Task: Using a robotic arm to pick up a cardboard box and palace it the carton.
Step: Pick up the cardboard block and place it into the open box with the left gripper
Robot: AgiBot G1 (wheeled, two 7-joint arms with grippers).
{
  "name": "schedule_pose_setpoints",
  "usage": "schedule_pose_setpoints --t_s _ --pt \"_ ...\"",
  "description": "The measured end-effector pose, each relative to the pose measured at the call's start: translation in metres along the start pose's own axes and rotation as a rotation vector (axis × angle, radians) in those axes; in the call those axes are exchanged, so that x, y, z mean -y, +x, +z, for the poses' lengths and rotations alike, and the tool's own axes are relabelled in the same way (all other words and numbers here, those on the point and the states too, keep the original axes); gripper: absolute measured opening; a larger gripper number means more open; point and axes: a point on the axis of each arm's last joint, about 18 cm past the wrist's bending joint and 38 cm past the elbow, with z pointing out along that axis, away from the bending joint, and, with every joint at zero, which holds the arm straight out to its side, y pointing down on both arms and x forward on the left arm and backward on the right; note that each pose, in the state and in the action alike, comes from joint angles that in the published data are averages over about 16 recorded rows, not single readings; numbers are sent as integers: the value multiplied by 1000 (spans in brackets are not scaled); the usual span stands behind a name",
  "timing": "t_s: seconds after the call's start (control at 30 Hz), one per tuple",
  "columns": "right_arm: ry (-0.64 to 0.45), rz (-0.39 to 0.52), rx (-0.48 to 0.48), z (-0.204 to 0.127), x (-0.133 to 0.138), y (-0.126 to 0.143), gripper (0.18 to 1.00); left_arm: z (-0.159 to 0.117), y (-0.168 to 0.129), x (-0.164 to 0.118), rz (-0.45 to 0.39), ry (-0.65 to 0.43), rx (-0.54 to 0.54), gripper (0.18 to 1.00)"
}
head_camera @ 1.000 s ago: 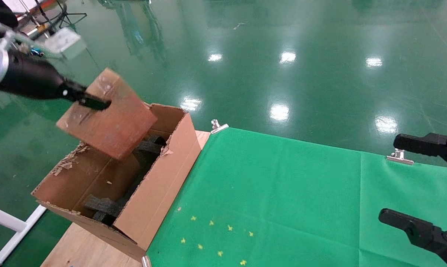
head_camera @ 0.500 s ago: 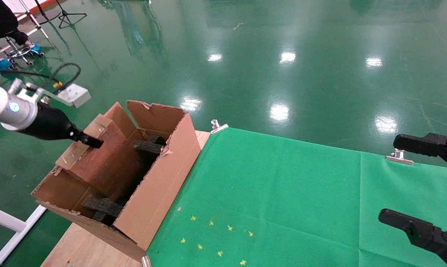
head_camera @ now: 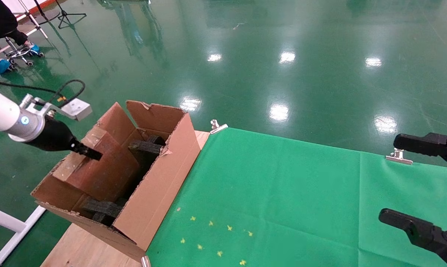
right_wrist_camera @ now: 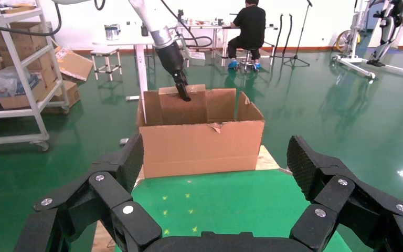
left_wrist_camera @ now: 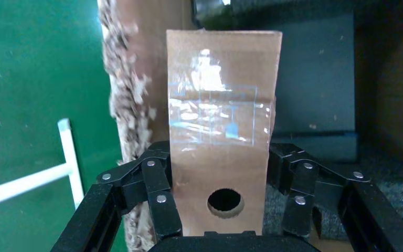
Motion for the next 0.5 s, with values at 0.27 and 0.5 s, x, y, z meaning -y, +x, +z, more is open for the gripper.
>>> schedule_pose_setpoints --t_s 0.27,0.5 --pt "0 0 0 0 0 0 1001 13 2 -10 -37 -46 14 368" --pt "0 0 0 0 0 0 1001 21 5 -13 -67 -71 25 355"
